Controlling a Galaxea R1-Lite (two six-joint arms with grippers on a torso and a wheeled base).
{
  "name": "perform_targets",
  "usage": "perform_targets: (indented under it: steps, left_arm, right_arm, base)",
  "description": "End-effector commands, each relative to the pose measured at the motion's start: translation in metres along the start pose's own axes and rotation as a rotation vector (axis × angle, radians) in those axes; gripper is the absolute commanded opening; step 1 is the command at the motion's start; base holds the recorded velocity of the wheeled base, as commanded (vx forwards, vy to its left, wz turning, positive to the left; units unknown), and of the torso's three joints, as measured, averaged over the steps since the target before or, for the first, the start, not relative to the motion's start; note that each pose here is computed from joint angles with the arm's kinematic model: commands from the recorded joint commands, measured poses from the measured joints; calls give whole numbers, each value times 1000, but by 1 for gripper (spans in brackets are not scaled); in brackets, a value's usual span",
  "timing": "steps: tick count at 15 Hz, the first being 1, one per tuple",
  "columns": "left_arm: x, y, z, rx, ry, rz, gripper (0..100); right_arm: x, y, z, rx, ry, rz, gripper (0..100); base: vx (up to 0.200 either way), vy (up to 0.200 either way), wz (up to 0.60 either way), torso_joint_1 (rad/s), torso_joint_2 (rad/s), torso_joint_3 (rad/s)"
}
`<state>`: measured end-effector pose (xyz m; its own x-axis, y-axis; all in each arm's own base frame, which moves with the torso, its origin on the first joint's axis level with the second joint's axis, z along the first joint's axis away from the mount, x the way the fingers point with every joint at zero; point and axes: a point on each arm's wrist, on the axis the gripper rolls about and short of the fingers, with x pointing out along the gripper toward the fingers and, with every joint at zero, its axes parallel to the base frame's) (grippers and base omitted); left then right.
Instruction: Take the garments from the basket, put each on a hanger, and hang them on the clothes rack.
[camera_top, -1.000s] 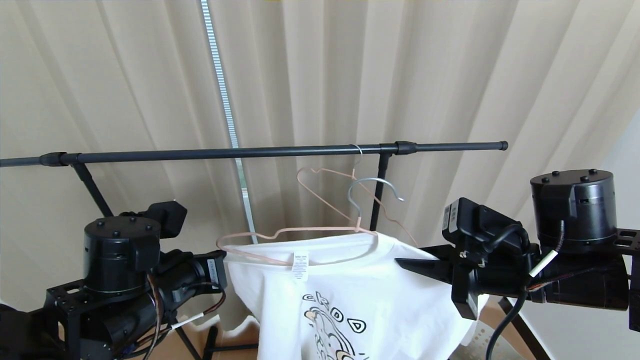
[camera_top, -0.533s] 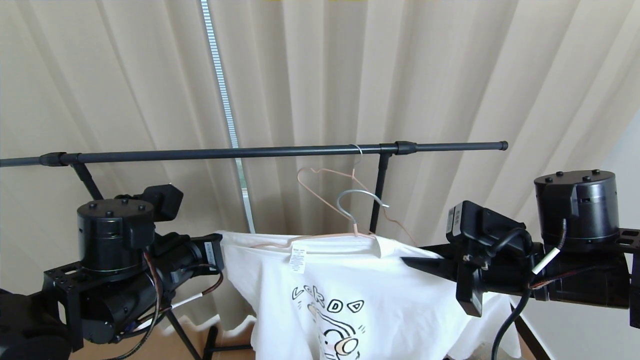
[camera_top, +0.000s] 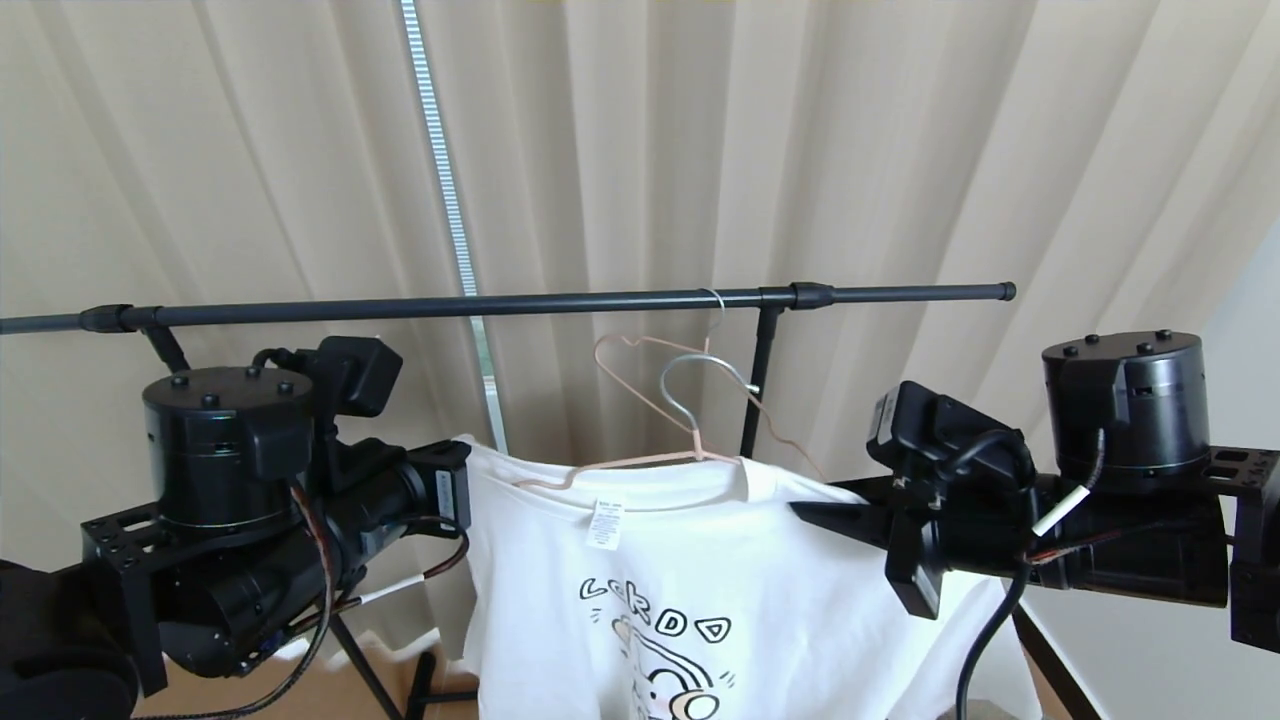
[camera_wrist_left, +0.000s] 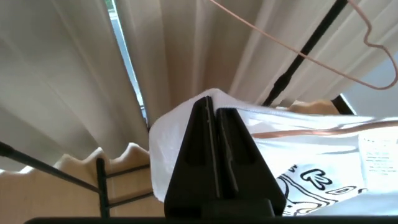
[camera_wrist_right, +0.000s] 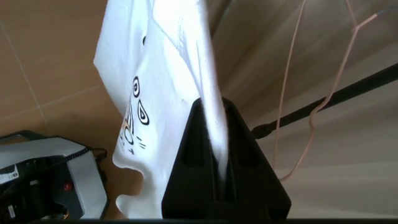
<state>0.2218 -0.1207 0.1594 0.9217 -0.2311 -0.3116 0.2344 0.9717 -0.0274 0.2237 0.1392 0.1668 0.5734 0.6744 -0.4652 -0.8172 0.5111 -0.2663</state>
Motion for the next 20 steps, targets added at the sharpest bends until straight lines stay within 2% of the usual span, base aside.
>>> perform_targets:
  steps: [1, 3, 4, 6, 8, 12, 16, 20]
  left_arm:
    - [-11, -7, 11, 14, -38, -36, 0]
    - [-18, -14, 16, 41, -26, -26, 0]
    - [-22, -18, 17, 59, -23, -8, 0]
    - [-22, -18, 16, 105, -22, 35, 0]
    - [-20, -17, 19, 107, -31, 57, 0]
    - [-17, -2, 25, 115, -39, 129, 0]
    - [-17, 6, 25, 162, 7, 157, 0]
    - [-29, 5, 47, 199, 102, 155, 0]
  right_arm:
    - [6, 4, 5, 10, -6, -6, 0]
    - [17, 7, 9, 28, -36, -51, 0]
    - [24, 12, 14, 68, -66, -80, 0]
    - [24, 14, 18, 96, -85, -96, 0]
    - [21, 16, 20, 92, -92, -101, 0]
    - [18, 12, 25, 93, -98, -230, 0]
    - [20, 23, 33, 77, -129, -253, 0]
    - [30, 30, 39, 75, -162, -309, 0]
  base:
    - [0, 0, 0, 0, 0, 0]
    - [0, 0, 0, 0, 0, 0]
    - [0, 0, 0, 0, 0, 0]
    - [0, 0, 0, 0, 0, 0]
    - [0, 0, 0, 0, 0, 0]
    - [0, 0, 0, 0, 0, 0]
    - [0, 0, 0, 0, 0, 0]
    - [0, 0, 0, 0, 0, 0]
